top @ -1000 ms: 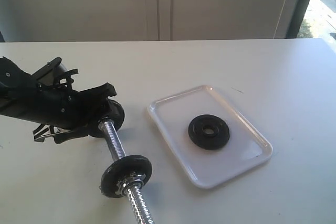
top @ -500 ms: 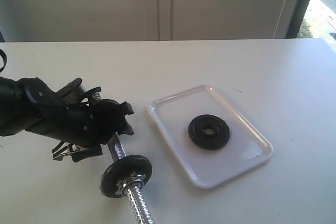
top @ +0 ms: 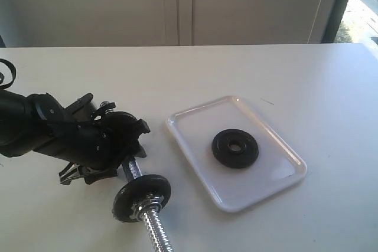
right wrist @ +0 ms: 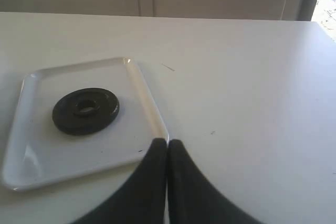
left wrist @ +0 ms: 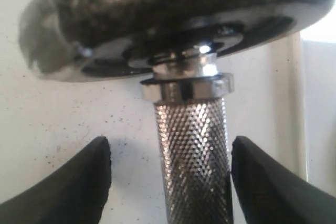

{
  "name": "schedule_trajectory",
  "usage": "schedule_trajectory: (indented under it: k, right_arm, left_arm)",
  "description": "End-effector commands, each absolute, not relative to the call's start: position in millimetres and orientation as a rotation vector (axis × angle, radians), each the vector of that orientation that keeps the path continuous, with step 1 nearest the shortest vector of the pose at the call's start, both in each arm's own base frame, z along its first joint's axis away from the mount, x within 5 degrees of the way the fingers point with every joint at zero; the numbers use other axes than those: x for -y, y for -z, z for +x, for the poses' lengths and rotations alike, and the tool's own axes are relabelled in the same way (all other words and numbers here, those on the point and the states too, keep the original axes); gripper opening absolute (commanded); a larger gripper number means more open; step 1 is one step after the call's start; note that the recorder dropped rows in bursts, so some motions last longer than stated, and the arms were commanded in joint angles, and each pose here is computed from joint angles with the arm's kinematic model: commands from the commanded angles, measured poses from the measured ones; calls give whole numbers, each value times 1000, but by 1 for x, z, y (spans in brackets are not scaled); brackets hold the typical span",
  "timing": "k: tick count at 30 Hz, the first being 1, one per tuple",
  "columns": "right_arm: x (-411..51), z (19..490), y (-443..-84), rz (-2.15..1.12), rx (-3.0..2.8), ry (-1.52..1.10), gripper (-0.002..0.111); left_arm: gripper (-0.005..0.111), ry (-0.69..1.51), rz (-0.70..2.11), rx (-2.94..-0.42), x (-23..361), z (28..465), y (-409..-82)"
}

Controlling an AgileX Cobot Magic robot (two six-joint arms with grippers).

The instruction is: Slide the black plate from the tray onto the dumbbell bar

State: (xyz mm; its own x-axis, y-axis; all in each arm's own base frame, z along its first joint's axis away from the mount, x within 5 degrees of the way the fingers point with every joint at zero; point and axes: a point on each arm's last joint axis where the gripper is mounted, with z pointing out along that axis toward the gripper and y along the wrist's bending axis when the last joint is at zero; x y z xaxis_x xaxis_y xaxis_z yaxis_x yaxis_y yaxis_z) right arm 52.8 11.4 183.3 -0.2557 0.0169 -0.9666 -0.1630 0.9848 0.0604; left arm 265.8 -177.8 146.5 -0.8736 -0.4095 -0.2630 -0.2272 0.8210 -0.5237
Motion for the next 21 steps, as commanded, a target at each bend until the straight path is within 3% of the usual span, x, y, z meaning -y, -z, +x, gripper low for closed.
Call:
schedule_trajectory:
  k: [1, 3, 4, 7, 11, 21]
  right_arm:
    - [-11, 53, -183, -118, -1814, -163, 0]
    - [-11, 53, -183, -118, -1814, -163, 0]
    - [-11, 53, -183, -118, -1814, -163, 0]
    - [-11, 53, -183, -118, -1814, -163, 0]
    - [-11, 53, -183, -118, -1814, -163, 0]
    - [-11, 53, -183, -118, -1814, -163, 0]
  left_arm:
    - [62, 698, -498, -2663, 180, 264, -142]
    - [54, 696, -499, -2665, 180, 264, -141]
    - [40, 696, -499, -2665, 180, 264, -141]
    - [21, 697, -492, -2673, 180, 264, -141]
    - [0, 698, -474, -2693, 181, 262, -141]
    - [0, 688, -195, -2725, 181, 256, -151]
